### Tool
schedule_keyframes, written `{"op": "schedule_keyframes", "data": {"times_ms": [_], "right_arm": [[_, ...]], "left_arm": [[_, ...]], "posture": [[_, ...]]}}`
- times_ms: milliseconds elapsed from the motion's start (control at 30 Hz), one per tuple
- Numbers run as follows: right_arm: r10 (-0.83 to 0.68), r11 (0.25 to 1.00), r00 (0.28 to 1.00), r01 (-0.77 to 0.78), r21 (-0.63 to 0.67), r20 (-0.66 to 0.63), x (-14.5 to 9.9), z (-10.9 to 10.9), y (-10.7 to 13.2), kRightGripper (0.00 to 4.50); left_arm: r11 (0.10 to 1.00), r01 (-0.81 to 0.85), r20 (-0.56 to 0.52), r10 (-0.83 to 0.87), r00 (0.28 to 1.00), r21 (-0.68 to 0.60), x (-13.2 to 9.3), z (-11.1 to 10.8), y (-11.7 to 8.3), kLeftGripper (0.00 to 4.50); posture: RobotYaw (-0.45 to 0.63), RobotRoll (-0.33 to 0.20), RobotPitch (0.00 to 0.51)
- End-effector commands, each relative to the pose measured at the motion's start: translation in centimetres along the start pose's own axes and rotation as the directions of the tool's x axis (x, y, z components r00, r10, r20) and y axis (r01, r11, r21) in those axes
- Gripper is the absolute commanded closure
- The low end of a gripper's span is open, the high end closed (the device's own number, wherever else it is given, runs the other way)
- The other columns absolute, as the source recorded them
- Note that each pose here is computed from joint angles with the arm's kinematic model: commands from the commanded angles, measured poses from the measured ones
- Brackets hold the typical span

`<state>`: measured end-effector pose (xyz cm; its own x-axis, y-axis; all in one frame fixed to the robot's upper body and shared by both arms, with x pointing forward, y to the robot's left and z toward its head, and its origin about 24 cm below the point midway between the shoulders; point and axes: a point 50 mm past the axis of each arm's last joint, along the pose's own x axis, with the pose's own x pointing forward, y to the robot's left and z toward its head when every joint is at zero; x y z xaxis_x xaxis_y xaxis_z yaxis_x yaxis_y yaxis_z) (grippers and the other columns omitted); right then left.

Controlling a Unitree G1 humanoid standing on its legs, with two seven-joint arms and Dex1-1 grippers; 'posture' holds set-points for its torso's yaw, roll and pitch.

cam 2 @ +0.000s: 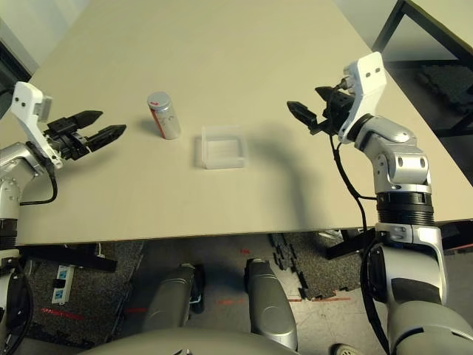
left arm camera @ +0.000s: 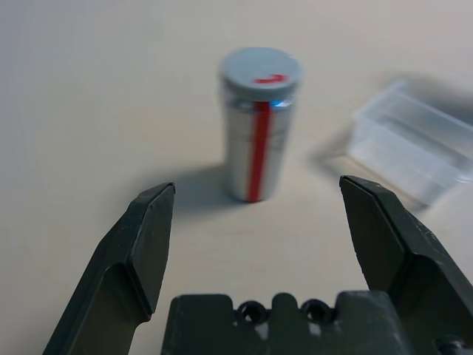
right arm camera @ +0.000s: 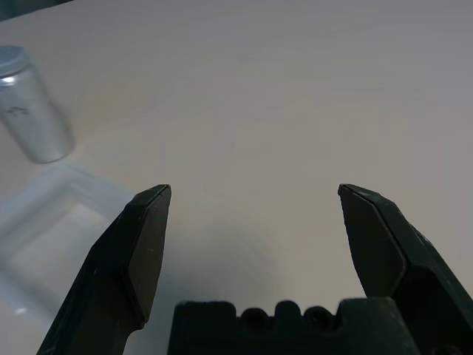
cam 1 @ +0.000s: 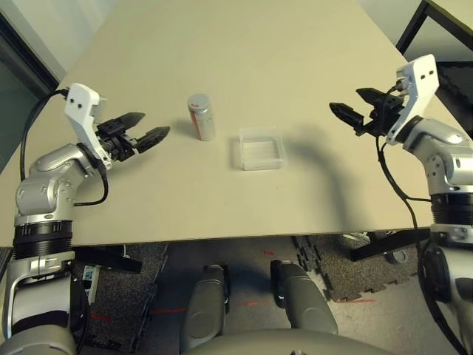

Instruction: Pour the medicine from the bottle into the box.

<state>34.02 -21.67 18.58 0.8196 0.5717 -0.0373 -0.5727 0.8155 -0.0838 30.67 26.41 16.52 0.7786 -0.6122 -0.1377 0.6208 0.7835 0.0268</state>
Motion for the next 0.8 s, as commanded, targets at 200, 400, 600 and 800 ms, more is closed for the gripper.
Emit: {"op": "schedule_keyframes", "data": {"times_ms": [200, 400, 600, 800], "right_arm": [[0.133, 0.991, 0.991, -0.132, 0.024, -0.022, 1.0, 0.1, 3.0, 0.00], [0.202, 0.979, 0.979, -0.202, 0.011, -0.010, 1.5, 0.8, 5.1, 0.00], [0.259, 0.966, 0.966, -0.259, -0.018, 0.000, 1.7, 1.8, 6.9, 0.00], [0.298, 0.954, 0.954, -0.298, -0.019, 0.012, 1.8, 2.5, 8.3, 0.00]], "left_arm": [[1.000, 0.030, -0.010, -0.030, 0.999, -0.003, 3.1, -1.3, 0.0, 0.03], [0.999, 0.030, 0.013, -0.030, 0.999, -0.009, 5.0, -2.1, 0.3, 0.03], [1.000, 0.024, 0.031, -0.024, 0.999, -0.009, 6.4, -2.3, 0.6, 0.03], [1.000, 0.024, 0.039, -0.024, 0.999, -0.010, 7.6, -2.6, 0.7, 0.03]], "posture": [[-0.05, 0.000, 0.149], [-0.09, 0.000, 0.143], [-0.12, 0.000, 0.138], [-0.15, 0.000, 0.131]]}}
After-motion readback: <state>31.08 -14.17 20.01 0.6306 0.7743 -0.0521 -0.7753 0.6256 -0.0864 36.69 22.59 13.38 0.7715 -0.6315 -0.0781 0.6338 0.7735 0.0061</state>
